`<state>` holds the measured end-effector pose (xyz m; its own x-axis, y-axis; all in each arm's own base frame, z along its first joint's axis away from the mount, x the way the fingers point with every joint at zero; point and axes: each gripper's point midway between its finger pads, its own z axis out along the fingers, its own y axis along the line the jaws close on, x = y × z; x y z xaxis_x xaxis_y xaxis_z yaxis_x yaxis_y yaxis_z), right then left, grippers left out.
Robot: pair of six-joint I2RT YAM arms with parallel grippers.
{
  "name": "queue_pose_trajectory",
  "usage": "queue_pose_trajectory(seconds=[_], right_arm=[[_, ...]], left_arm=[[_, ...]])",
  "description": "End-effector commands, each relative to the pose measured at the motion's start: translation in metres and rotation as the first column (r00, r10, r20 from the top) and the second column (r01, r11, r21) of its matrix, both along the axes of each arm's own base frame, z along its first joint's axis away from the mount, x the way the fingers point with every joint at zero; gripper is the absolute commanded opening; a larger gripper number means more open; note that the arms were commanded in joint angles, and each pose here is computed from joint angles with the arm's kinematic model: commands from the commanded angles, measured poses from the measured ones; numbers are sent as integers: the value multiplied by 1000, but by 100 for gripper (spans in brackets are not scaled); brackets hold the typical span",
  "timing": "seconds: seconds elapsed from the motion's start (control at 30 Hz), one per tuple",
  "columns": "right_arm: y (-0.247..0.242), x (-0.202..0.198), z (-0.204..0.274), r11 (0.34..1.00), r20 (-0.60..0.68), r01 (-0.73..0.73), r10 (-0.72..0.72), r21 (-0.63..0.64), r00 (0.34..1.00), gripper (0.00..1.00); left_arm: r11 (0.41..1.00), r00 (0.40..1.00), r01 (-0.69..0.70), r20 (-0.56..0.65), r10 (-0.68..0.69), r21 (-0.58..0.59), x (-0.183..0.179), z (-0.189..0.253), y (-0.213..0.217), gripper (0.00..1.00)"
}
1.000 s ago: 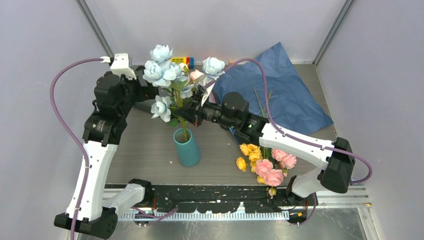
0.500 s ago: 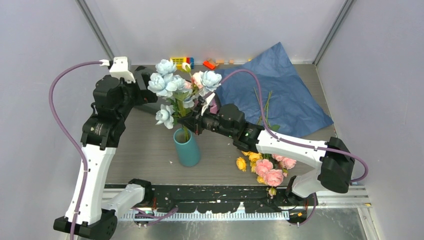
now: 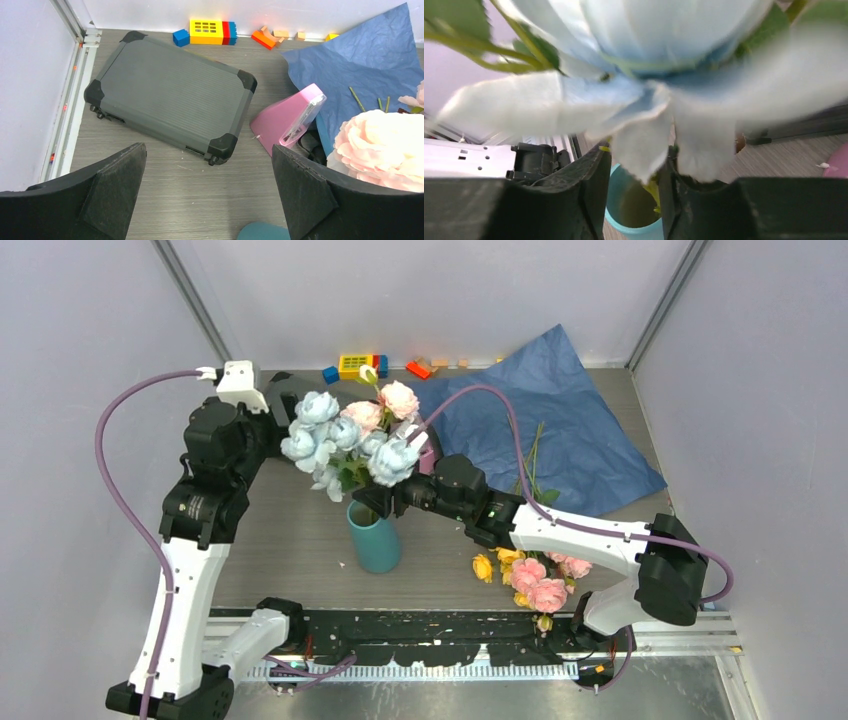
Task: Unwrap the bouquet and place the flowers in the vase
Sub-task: Insert the fake flower into the vase.
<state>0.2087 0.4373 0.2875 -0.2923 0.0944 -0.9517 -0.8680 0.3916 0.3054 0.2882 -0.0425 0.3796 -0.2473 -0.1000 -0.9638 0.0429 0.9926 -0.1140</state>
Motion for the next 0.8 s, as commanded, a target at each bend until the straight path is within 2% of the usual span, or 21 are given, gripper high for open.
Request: queue_pose_trajectory(seconds=[0.0,0.1,0.3,0.77], right_arm=[[0,-5,15,999,9,-2,1,50,1000,47],[-3,-6,12,999,3,4,-5,46,1000,57],[-11,-9,14,999,4,15,-15,48,1000,66],[-34,-15,18,998,1,51,-51,41,999,70]], left_arm=[[999,1000,-24,17,24,28,-5,2,8,99],[999,999,-32,14,31,36,-6,1,10,99],[998,999,-44,21,43,41,-8,2,13,99],[970,970,-235,84,230,66,-22,18,50,100]])
